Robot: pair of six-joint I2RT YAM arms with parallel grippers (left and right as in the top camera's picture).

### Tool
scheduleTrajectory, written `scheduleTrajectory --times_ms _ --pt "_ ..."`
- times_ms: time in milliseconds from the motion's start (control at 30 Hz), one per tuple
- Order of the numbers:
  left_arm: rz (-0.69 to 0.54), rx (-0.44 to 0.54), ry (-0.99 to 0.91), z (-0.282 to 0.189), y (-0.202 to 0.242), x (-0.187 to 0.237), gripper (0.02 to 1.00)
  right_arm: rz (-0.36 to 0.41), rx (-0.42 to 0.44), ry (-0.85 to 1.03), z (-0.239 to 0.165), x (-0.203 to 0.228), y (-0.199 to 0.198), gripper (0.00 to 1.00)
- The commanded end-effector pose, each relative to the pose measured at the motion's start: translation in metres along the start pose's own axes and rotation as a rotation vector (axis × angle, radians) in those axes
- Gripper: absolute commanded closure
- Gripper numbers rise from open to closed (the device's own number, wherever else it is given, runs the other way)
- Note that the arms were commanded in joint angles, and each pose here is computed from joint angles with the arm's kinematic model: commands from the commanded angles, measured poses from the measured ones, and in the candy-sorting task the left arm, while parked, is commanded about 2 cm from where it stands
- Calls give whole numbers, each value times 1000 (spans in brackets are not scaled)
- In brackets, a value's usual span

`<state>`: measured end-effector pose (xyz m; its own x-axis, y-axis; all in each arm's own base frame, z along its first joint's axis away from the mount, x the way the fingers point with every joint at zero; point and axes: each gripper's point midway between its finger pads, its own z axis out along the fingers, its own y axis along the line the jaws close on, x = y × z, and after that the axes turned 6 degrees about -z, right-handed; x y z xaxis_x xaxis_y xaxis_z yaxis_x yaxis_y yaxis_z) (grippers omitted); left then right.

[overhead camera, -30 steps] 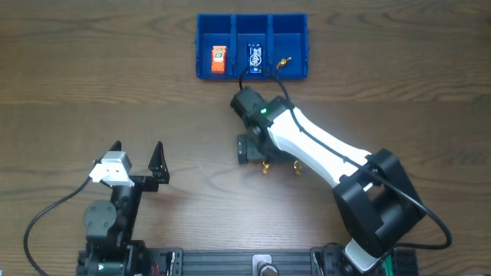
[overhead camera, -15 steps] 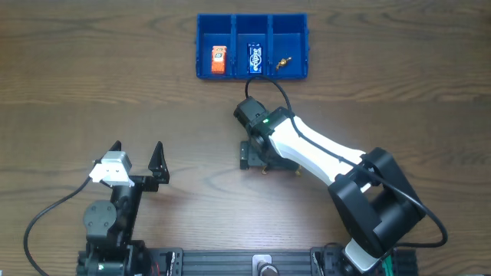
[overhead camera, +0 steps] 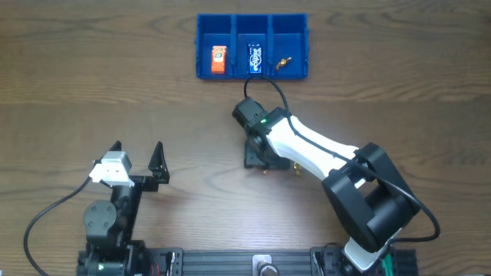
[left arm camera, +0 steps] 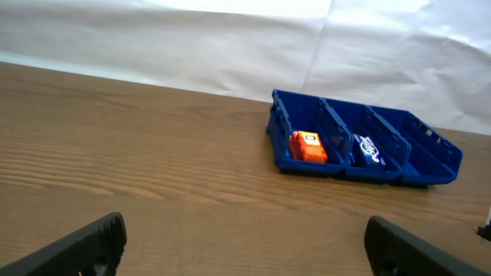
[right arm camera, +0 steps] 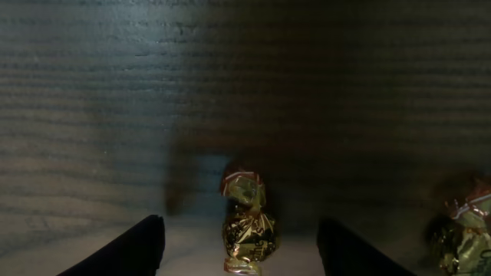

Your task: Sort Candies Into Trays

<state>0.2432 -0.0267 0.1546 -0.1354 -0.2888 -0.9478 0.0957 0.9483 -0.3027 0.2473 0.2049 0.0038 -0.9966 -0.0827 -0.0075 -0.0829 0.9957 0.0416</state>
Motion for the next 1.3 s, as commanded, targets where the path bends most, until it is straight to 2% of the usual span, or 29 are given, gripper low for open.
scheduleTrajectory --times_ms 33,367,967,1100,1300 --pt "6 0 49 1 3 16 20 2 13 9 7 1 -1 395" --pt "6 0 49 1 3 16 20 3 21 22 13 2 -2 470" --pt "6 0 49 1 3 16 20 2 10 5 9 0 0 932" --pt "6 0 49 1 3 16 20 -1 4 -69 -18 -12 0 934" --pt "6 0 49 1 3 16 20 33 93 -259 -125 -84 -37 936"
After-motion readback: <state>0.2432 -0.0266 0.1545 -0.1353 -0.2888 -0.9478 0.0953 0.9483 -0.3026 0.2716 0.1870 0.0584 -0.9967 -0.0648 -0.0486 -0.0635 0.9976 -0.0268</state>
